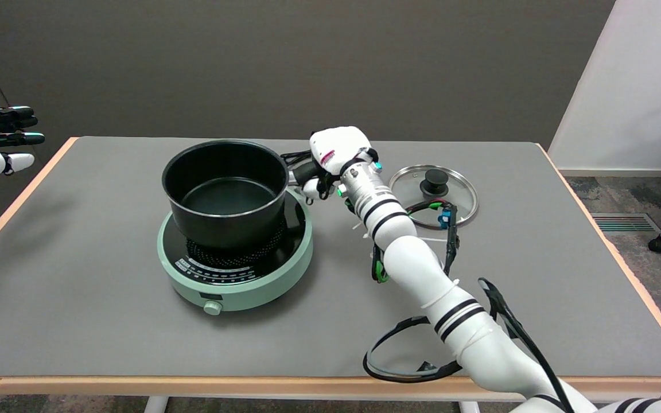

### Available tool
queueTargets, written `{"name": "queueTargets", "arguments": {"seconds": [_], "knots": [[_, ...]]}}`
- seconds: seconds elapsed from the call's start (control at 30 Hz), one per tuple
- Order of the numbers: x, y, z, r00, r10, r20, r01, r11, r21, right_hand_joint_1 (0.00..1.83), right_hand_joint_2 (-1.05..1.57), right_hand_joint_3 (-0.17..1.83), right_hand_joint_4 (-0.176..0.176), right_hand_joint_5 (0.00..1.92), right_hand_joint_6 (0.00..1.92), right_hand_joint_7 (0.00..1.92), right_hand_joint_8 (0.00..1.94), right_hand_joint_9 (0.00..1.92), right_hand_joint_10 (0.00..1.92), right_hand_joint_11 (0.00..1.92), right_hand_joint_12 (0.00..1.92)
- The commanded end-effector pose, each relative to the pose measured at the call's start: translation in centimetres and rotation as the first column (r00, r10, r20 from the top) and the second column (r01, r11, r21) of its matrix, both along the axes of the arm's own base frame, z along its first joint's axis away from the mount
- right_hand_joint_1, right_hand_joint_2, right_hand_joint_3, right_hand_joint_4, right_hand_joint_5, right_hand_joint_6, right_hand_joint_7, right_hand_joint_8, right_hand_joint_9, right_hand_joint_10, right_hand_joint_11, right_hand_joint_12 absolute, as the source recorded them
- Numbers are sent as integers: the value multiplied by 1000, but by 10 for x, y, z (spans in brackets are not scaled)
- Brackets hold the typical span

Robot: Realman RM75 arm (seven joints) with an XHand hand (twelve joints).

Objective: Pick up the soup pot.

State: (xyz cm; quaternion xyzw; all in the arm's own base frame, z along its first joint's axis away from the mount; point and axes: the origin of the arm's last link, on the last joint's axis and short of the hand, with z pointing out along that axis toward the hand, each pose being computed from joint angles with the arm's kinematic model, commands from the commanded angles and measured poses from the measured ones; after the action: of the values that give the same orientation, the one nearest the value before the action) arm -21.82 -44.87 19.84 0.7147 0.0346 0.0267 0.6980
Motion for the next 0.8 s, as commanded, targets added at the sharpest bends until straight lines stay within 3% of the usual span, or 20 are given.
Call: {"name": "queueTargets", "arguments": {"seconds": [0.03, 0.27, 0.8], "knots": [[8, -1, 4, 1000, 24, 20, -24, 1000, 10, 949, 1006, 607, -47, 1895, 1895, 1895, 1895, 1895, 1895, 1895, 1895], [19, 2, 8, 998, 58, 13, -59, 998, 9, 955, 1062, 797, -50, 1888, 1888, 1888, 1888, 1888, 1888, 1888, 1888], [66, 24, 41, 978, 202, -54, -203, 979, 1, 957, 1097, 831, -51, 1884, 1884, 1884, 1884, 1884, 1884, 1884, 1884]]}}
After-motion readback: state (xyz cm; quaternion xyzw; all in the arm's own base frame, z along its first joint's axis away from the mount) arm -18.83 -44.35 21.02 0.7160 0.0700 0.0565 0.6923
